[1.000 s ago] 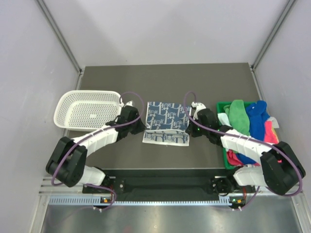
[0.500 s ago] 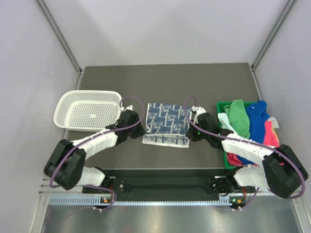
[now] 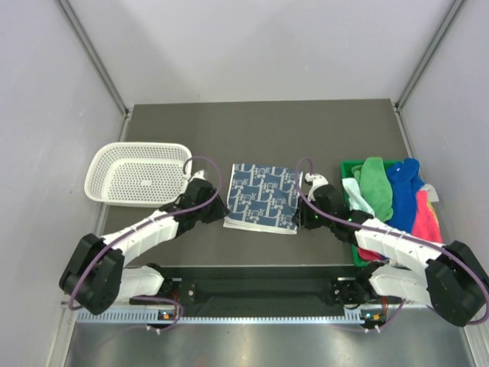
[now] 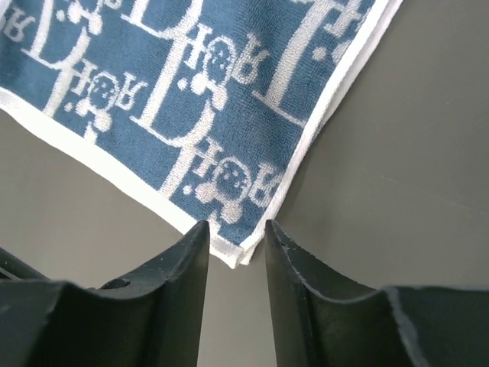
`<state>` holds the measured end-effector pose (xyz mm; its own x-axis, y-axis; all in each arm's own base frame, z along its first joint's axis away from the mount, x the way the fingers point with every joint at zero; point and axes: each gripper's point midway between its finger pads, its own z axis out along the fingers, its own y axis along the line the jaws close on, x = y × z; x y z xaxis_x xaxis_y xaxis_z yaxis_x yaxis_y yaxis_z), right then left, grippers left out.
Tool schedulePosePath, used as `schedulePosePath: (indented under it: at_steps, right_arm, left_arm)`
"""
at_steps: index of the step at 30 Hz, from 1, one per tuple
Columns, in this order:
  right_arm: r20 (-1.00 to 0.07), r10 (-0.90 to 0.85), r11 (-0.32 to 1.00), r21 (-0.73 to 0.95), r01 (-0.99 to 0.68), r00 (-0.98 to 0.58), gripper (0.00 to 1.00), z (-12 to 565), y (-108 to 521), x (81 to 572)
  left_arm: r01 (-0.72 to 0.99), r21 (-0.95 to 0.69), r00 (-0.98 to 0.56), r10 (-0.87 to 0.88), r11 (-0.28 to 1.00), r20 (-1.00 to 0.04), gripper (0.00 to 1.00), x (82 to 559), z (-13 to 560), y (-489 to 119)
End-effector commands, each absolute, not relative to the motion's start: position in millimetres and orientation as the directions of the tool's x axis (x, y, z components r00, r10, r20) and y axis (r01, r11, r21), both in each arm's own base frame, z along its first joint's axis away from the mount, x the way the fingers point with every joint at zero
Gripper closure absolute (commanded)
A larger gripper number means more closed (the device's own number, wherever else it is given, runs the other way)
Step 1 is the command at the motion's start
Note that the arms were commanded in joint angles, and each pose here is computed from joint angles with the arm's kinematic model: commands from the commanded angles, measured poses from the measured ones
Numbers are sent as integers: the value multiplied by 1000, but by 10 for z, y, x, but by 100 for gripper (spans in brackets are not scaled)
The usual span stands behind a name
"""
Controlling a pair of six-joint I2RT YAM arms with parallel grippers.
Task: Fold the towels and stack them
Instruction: Fold the towel
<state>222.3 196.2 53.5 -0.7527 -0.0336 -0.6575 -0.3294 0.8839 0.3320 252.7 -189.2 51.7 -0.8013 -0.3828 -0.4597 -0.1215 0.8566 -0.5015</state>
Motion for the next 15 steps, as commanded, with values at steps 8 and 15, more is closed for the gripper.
schedulePosePath:
  at_steps: [8, 15]
  right_arm:
    - [-693, 25, 905, 322, -278, -721, 61, 735, 1961, 2259]
    - [-657, -9, 932, 267, -244, -754, 61, 540, 2063, 2202]
  left_arm:
    - [-73, -495, -765, -367, 866, -530, 60, 2571, 858, -1844]
    - [-91, -428, -781, -331, 899, -530, 66, 2634, 627, -1806]
